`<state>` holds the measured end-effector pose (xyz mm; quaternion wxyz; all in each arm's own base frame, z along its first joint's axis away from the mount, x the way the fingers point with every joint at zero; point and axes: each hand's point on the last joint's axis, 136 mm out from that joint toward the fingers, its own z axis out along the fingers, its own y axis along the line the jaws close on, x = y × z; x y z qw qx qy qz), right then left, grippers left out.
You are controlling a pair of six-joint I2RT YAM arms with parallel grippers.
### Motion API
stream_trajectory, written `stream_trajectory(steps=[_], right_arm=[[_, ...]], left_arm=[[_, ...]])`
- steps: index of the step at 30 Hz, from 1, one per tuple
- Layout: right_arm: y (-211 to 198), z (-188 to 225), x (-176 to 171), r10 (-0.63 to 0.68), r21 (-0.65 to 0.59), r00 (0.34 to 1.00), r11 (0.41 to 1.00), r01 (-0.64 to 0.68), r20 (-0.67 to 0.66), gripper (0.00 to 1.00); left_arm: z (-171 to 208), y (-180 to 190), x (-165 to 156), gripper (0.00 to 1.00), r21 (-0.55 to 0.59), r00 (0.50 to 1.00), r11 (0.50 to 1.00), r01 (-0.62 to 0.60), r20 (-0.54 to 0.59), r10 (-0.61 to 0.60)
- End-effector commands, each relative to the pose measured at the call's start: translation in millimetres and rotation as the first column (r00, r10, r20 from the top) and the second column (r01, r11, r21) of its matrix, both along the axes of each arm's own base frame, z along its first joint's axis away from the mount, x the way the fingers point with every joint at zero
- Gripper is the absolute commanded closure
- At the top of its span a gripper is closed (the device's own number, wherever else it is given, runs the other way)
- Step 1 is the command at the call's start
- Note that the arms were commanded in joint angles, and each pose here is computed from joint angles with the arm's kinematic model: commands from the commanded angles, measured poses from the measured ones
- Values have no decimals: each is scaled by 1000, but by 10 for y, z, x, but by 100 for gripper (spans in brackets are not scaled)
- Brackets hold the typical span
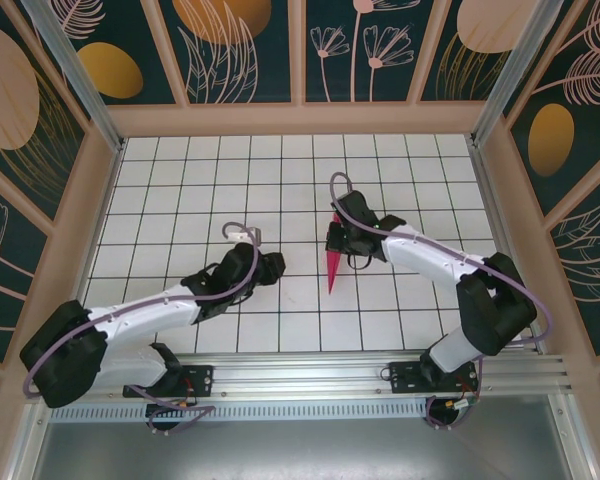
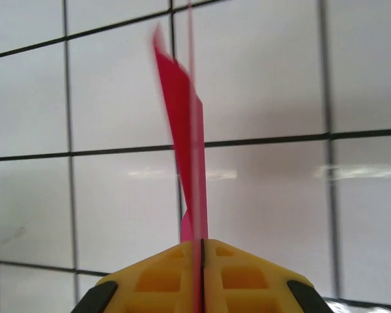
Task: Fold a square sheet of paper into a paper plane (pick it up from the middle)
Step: Turn over the paper at the center of the table.
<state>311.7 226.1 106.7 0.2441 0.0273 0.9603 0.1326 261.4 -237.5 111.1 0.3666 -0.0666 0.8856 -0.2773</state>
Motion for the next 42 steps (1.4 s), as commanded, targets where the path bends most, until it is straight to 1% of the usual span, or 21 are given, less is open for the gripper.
stream_trajectory(steps=[1, 3, 5, 10, 13, 15, 17, 19, 21, 25, 28, 31, 33, 35, 36, 38, 39, 40, 41, 42], right_arm=[[-557, -52, -141, -54, -442, 998, 896, 44, -11, 90], [-539, -108, -150, -50, -528, 999, 849, 32, -20, 90], [-421, -238, -170, -32, -575, 998, 818, -1, -47, 90], [53, -558, -237, 48, -622, 993, 776, -106, -109, 89], [374, -680, -275, 91, -642, 987, 751, -155, -132, 87], [580, -746, -310, 125, -641, 982, 744, -189, -144, 85], [742, -807, -343, 145, -624, 977, 752, -212, -158, 82], [862, -831, -369, 158, -601, 974, 767, -225, -163, 75], [961, -832, -390, 169, -564, 971, 791, -236, -169, 62], [1168, -679, -415, 223, -457, 962, 847, -272, -160, 47], [1343, -376, -460, 290, -315, 951, 897, -310, -108, 36], [1439, 6, -522, 344, -126, 939, 931, -344, -26, 25], [1364, 189, -524, 338, 4, 941, 941, -338, 20, 23], [1196, 274, -497, 308, 111, 951, 944, -310, 42, 24], [1085, 268, -500, 297, 173, 954, 939, -298, 37, 28], [922, 256, -538, 300, 302, 953, 906, -296, 32, 44], [825, 249, -565, 298, 361, 954, 887, -289, 30, 56], [791, 253, -610, 316, 414, 948, 859, -302, 35, 64], [783, 263, -707, 359, 473, 933, 815, -334, 41, 66], [757, 239, -766, 388, 506, 921, 787, -353, 38, 71]], left_arm=[[-9, 350, 18, 54, 37, 987, 987, -158, 36, 156], [13, 484, 5, 53, 33, 976, 977, -211, 51, 210], [45, 626, -11, 52, 23, 961, 963, -269, 68, 267], [139, 945, -90, 52, -19, 921, 926, -376, 106, 376], [172, 1081, -146, 51, -57, 903, 911, -408, 124, 412], [174, 1134, -180, 51, -81, 896, 905, -418, 128, 425], [176, 1164, -201, 51, -101, 892, 901, -422, 129, 432], [168, 1176, -215, 51, -105, 892, 900, -422, 128, 433], [157, 1168, -220, 51, -103, 895, 903, -418, 123, 428], [133, 1135, -215, 51, -94, 902, 908, -408, 116, 417], [135, 1088, -203, 51, -91, 909, 915, -393, 113, 401], [139, 1018, -186, 50, -92, 919, 924, -371, 108, 379], [132, 947, -171, 50, -89, 929, 934, -346, 103, 354], [126, 875, -152, 50, -80, 939, 943, -324, 94, 330], [116, 824, -142, 50, -73, 946, 949, -307, 87, 313], [102, 740, -123, 50, -62, 955, 957, -282, 75, 286], [84, 690, -112, 50, -54, 960, 962, -267, 66, 270], [77, 644, -104, 50, -50, 965, 966, -252, 60, 255], [55, 589, -94, 50, -44, 970, 971, -234, 50, 236], [24, 538, -89, 50, -38, 975, 975, -219, 36, 220]])
